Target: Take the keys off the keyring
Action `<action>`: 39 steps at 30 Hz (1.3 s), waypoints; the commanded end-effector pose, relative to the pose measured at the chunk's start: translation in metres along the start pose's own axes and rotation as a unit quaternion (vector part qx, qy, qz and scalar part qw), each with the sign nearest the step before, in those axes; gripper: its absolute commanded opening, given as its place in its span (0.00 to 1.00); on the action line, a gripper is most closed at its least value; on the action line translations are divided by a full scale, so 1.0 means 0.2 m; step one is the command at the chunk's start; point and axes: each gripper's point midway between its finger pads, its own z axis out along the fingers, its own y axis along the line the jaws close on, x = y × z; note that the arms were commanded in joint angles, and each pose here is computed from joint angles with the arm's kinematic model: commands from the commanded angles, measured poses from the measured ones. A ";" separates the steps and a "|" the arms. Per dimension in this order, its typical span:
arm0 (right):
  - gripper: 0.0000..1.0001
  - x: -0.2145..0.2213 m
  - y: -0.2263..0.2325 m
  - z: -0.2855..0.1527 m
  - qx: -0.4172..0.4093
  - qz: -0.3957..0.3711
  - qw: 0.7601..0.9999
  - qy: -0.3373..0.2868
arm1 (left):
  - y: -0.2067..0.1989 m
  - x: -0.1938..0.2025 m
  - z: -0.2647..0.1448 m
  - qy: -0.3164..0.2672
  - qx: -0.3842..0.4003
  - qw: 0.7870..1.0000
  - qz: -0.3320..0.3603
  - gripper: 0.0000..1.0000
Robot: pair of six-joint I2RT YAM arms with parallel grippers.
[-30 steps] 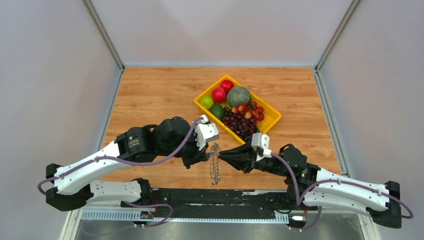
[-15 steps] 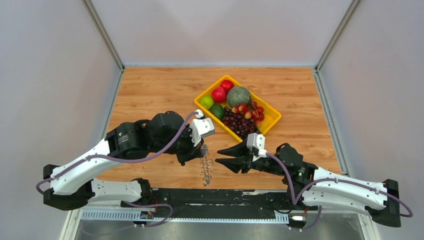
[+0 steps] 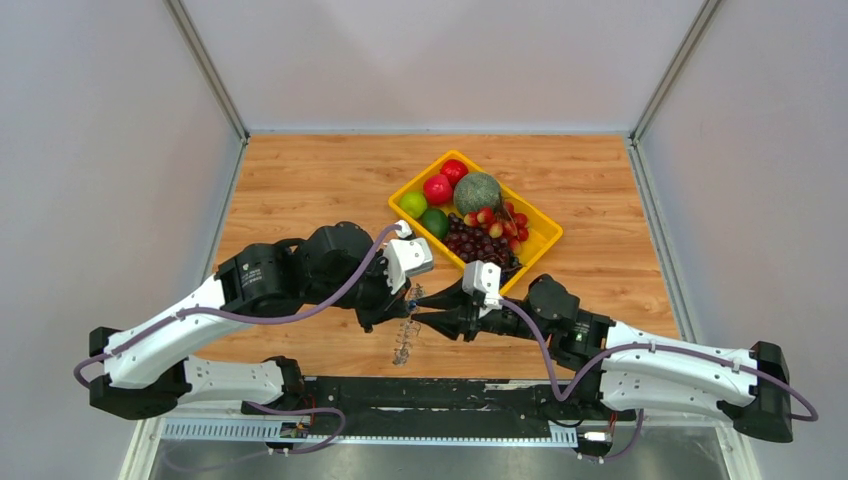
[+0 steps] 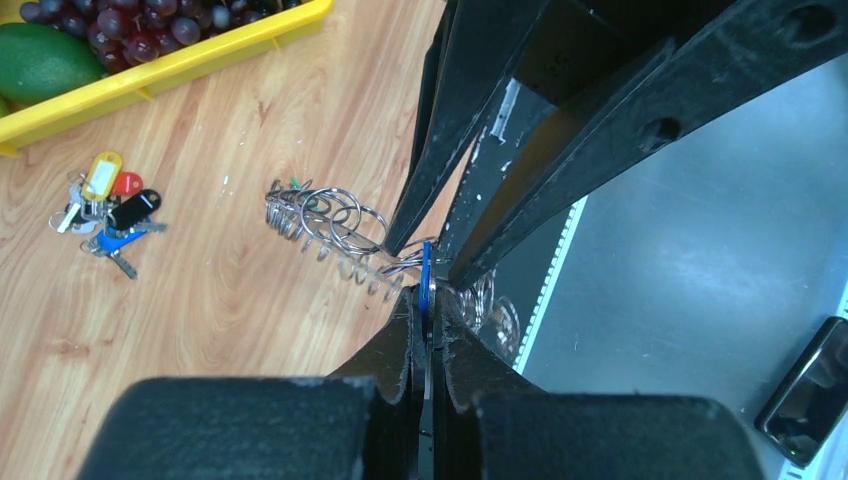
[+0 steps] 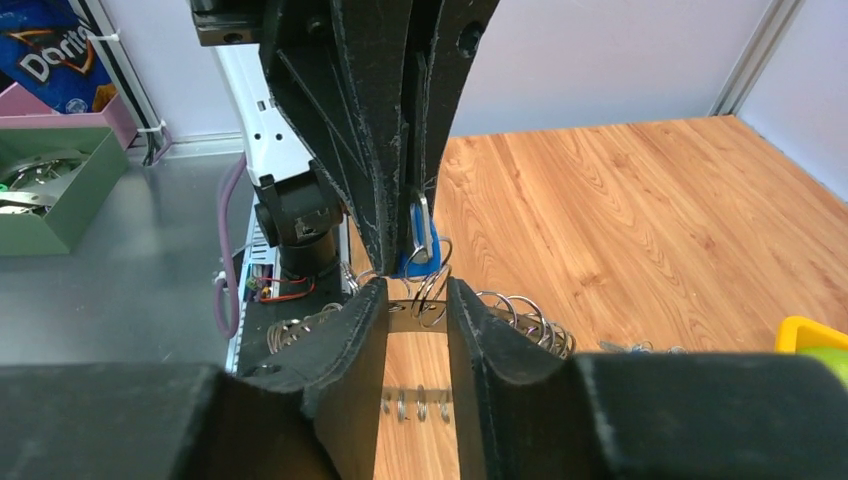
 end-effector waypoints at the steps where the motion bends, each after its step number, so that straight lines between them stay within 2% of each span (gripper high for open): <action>1: 0.25 -0.12 -0.01 0.04 -0.002 -0.014 1.000 -0.027 | -0.02 -0.08 -0.02 -0.031 0.011 0.999 0.007 0.00; 3: 0.12 -0.12 -0.01 0.05 0.000 -0.014 1.000 -0.024 | -0.02 -0.08 -0.03 -0.032 0.011 0.999 0.007 0.00; 6: 0.00 -0.11 -0.02 0.04 0.004 -0.012 1.000 -0.021 | 0.00 -0.07 -0.04 -0.032 -0.002 0.999 0.006 0.00; 12: 0.00 -0.11 0.00 -0.03 0.005 -0.007 0.999 -0.032 | 0.09 -0.06 -0.07 -0.041 -0.055 0.998 -0.007 0.00; 16: 0.00 -0.19 0.00 -0.08 0.010 -0.011 0.998 -0.056 | 0.11 0.00 -0.03 -0.024 -0.064 0.997 -0.018 0.00; 22: 0.00 -0.34 -0.02 -0.10 0.022 -0.026 0.995 -0.097 | 0.02 0.07 0.13 0.014 0.000 1.000 -0.020 0.00; 26: 0.00 -0.32 -0.04 -0.09 0.028 -0.027 0.995 -0.092 | -0.06 0.07 0.17 0.025 0.049 0.998 -0.021 0.00; 35: 0.00 -0.22 -0.13 -0.21 0.098 0.002 0.992 -0.079 | 0.23 0.11 0.14 -0.007 -0.092 0.992 -0.081 0.00; 39: 0.00 -0.17 -0.19 -0.30 0.140 0.022 0.987 -0.075 | 0.46 0.16 0.19 -0.035 -0.179 0.976 -0.119 0.00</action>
